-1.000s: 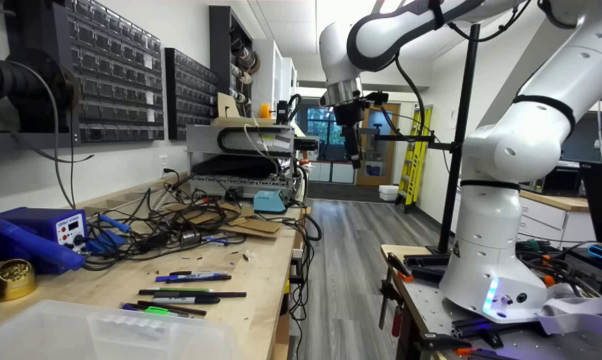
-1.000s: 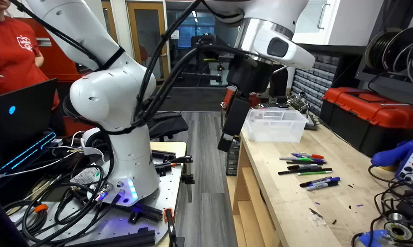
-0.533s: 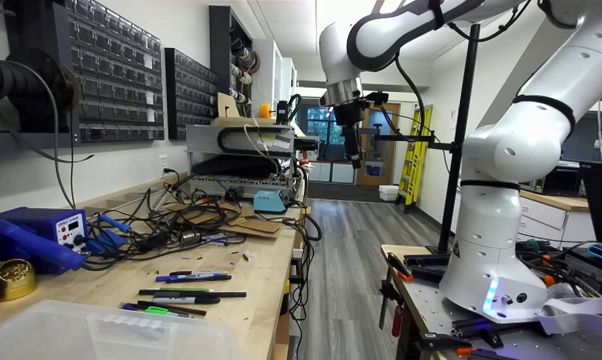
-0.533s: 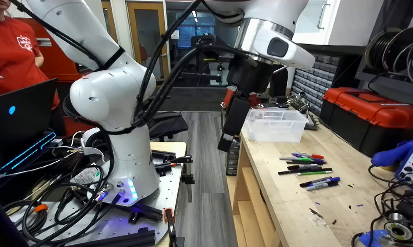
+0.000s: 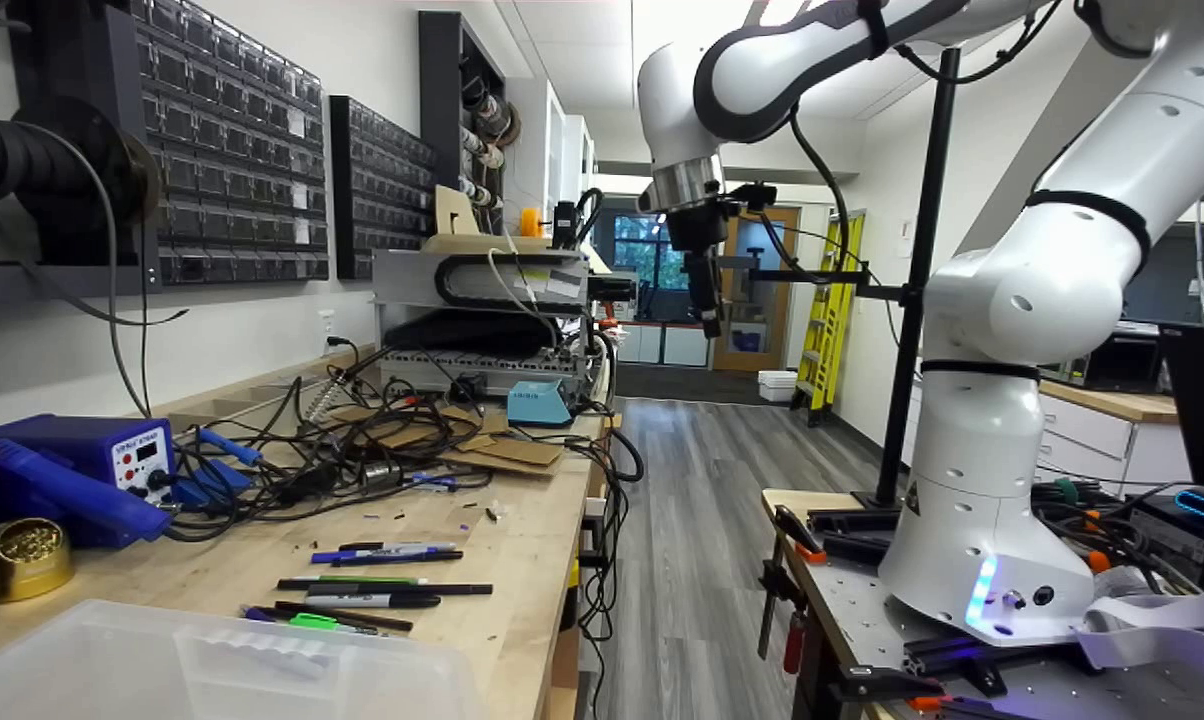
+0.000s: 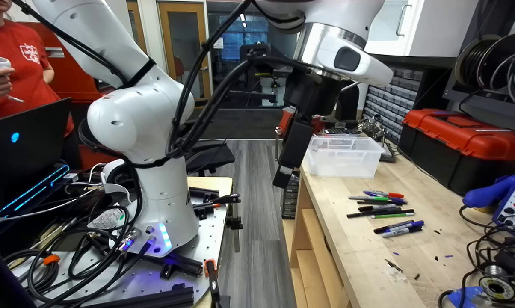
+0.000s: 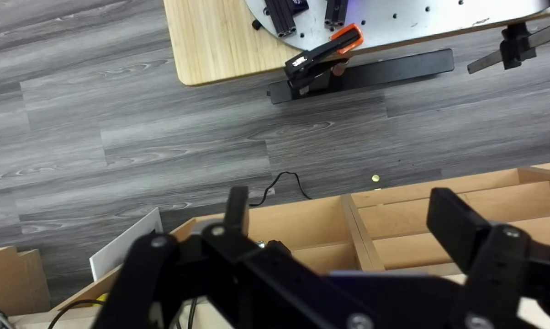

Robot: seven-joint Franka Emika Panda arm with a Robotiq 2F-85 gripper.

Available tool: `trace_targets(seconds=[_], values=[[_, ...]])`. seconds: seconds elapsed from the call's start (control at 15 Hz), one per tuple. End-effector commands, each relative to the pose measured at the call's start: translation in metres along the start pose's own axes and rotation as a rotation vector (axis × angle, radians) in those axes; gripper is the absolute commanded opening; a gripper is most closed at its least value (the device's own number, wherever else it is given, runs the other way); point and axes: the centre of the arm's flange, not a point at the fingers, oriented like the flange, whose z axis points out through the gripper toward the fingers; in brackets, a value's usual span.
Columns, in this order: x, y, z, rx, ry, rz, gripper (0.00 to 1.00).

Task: Put a pen inside the container

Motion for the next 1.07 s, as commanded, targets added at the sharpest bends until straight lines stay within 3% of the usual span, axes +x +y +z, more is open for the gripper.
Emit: trace_targets(seconds=[0.0, 1.0], values=[[0.008, -0.019, 0.002, 0.020, 0.033, -0.023, 1.00], [0.099, -0.160, 0.019, 0.097, 0.207, -0.091, 1.00]])
